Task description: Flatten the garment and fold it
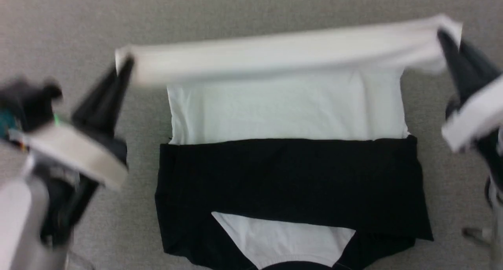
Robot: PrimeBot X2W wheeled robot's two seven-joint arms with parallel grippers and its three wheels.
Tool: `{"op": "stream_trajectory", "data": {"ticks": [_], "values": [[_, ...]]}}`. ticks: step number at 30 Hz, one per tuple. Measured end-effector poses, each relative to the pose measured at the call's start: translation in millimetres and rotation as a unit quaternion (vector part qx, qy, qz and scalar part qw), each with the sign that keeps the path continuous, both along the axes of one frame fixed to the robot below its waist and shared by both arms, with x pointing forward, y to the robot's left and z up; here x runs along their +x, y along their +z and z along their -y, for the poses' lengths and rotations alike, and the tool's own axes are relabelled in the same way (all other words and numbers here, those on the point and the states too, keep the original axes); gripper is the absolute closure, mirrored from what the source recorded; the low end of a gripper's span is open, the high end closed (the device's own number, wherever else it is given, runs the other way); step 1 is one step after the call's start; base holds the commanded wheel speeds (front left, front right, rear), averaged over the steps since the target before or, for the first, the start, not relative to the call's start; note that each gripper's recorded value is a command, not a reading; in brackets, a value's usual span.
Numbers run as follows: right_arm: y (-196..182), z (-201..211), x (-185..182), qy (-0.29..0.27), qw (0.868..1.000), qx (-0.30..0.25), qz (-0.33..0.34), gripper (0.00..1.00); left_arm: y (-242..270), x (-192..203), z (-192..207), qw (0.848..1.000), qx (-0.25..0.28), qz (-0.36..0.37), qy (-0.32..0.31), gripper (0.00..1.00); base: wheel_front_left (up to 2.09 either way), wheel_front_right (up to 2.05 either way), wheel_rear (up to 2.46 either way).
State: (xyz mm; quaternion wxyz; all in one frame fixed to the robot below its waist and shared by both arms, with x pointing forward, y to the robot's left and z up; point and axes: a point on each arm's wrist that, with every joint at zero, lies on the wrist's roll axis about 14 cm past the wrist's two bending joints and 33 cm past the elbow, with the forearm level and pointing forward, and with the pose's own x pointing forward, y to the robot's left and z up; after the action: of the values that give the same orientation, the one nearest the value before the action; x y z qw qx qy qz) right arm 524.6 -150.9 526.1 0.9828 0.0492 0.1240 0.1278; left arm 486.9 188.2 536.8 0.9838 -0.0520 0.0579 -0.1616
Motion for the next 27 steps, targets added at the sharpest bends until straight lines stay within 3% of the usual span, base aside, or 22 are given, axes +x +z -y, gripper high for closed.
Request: {"op": "stream_trajectory", "data": {"ticks": [11,21,24,25,26,27], "values": [[-41.5,19.4,-154.3,-0.056,0.99,0.08,-0.102,1.0,-37.0,-155.5,4.9,0.99,-0.071,-0.116,0.047,1.0,0.0,0.0,0.0],[-63.3,12.0,-210.0,-0.051,0.984,0.075,-0.151,0.99,-79.4,-215.5,16.6,0.974,-0.081,-0.21,0.033,1.0,0.0,0.0,0.0],[-69.4,11.4,-217.5,-0.048,0.984,0.063,-0.162,0.79,-96.6,-227.5,22.4,0.968,-0.077,-0.238,0.022,1.0,0.0,0.0,0.0],[-72.2,10.5,-220.2,-0.046,0.983,0.06,-0.167,0.62,-101.5,-230.5,25.3,0.966,-0.08,-0.245,0.02,1.0,0.0,0.0,0.0],[-75.1,9.3,-223.4,-0.044,0.982,0.059,-0.174,0.35,-107.1,-233.7,27.3,0.964,-0.079,-0.253,0.018,1.0,0.0,0.0,0.0],[-76.4,8.0,-225.6,-0.042,0.982,0.059,-0.177,0.0,-110.7,-235.1,29.0,0.963,-0.078,-0.257,0.018,0.92,0.0,0.0,0.0]]}}
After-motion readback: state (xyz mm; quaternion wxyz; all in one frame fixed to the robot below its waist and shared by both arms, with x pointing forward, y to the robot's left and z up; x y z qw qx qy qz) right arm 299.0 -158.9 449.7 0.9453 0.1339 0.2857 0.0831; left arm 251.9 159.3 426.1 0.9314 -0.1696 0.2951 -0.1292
